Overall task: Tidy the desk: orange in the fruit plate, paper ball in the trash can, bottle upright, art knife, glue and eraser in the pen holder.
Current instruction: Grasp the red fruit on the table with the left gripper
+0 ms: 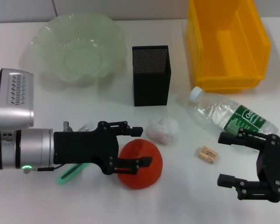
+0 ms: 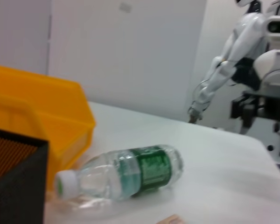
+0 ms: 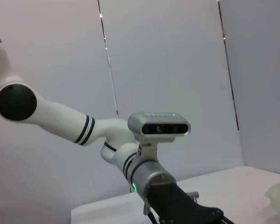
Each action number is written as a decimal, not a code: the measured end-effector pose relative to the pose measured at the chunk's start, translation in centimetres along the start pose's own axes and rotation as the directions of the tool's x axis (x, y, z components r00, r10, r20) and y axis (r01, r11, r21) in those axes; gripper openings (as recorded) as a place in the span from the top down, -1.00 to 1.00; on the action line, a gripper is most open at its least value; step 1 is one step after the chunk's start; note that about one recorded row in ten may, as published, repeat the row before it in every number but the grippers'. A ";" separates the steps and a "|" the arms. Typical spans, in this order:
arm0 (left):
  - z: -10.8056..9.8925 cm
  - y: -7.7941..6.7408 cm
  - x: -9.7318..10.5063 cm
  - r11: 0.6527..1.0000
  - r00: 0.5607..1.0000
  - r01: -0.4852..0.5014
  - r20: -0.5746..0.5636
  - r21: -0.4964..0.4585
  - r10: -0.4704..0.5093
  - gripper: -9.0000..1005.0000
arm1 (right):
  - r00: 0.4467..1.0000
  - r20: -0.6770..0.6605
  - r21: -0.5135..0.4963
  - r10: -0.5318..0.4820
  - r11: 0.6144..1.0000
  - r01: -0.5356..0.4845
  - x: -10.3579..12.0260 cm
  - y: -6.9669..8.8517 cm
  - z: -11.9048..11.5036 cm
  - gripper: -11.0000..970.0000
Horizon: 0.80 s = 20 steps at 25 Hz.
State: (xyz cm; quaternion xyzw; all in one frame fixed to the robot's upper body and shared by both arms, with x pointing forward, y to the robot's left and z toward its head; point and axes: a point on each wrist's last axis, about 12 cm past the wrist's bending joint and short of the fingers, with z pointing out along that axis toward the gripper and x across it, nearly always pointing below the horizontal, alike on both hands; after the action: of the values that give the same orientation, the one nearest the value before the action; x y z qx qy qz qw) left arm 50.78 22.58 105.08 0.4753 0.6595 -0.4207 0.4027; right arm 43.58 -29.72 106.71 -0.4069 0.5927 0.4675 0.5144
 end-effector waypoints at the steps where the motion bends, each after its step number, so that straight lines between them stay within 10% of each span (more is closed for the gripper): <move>1: 0.1 0.2 0.2 1.000 1.000 0.005 -0.011 -0.021 -0.005 -0.40 | 1.000 0.004 0.001 0.003 1.000 -0.003 0.0 0.0 0.0 -0.72; 20: 0.6 0.8 1.8 0.995 0.995 0.050 -0.082 -0.085 -0.057 -0.34 | 0.997 0.072 0.009 0.001 1.000 -0.001 -0.2 0.4 -0.4 -0.72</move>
State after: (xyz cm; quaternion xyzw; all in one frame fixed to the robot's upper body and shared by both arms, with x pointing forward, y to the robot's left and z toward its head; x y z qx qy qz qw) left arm 51.18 22.73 103.08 0.4576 0.7053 -0.3831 0.3827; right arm 43.14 -29.98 106.97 -0.3870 0.5761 0.4794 0.5371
